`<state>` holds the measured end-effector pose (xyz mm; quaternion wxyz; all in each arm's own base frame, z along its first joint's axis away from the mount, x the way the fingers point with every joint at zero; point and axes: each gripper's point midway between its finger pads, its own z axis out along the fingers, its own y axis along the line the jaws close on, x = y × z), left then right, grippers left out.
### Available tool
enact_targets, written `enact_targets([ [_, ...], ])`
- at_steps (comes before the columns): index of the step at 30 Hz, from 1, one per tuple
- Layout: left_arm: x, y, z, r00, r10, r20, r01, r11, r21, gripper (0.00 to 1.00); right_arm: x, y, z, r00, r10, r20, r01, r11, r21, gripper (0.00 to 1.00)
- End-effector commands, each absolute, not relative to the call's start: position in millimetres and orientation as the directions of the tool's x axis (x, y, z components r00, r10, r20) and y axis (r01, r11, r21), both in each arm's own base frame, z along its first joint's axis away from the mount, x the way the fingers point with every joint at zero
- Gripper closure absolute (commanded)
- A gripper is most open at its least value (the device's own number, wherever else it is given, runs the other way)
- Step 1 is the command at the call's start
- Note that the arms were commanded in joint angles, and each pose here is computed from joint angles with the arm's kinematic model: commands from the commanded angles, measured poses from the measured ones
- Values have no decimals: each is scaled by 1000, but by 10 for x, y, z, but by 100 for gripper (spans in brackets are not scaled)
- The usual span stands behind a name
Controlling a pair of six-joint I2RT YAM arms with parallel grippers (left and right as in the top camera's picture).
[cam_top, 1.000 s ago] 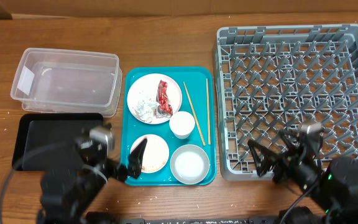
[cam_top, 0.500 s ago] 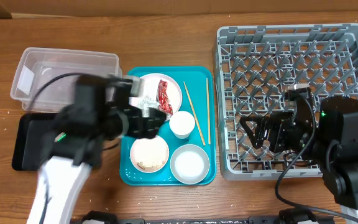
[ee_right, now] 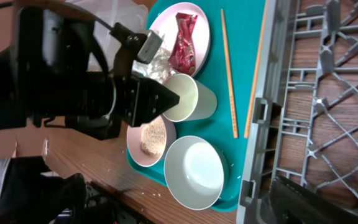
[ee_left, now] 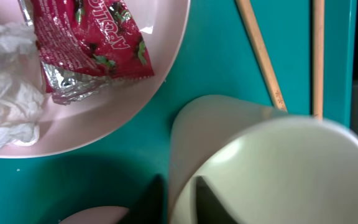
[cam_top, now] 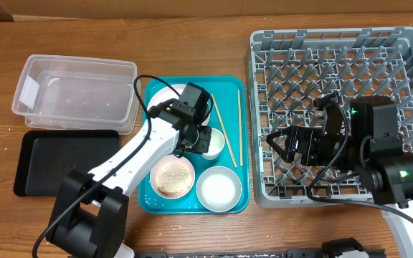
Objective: Sort waste into correct bins and load items into the dishwasher
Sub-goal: 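Reach the left gripper to the white cup and grasp it, then lift the white cup and hand it to the right gripper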
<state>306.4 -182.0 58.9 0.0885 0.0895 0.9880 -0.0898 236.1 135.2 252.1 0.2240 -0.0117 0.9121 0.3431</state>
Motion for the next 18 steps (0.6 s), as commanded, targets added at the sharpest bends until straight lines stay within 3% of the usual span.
enact_targets([
  [1,3128,-1846,807,-964,136,-227,179,967,-181,96,2352,1394,2658,-889,130,-440,-209,740,639,9],
  [6,3205,-1817,1752,-936,84,-343,223,894,-389,96,2352,1436,2703,-880,108,-463,-250,723,644,11],
  [9,3064,-1930,2382,-903,92,-421,371,662,-651,96,2255,1671,2944,-831,3,-556,-449,587,674,13],
  [11,2913,-1912,2799,-880,84,-468,456,429,-780,96,2203,1811,3097,-793,-32,-609,-539,502,676,13],
  [14,2707,-1803,3260,-863,40,-504,505,121,-855,96,2112,2084,3312,-702,-91,-706,-678,390,624,13],
  [16,2648,-1767,3367,-874,21,-486,486,51,-872,96,2023,2328,3461,-617,-127,-777,-770,303,562,12],
  [18,2585,-1798,3418,-885,29,-465,466,9,-885,96,2126,2491,3519,-608,-93,-788,-766,331,552,8],
])
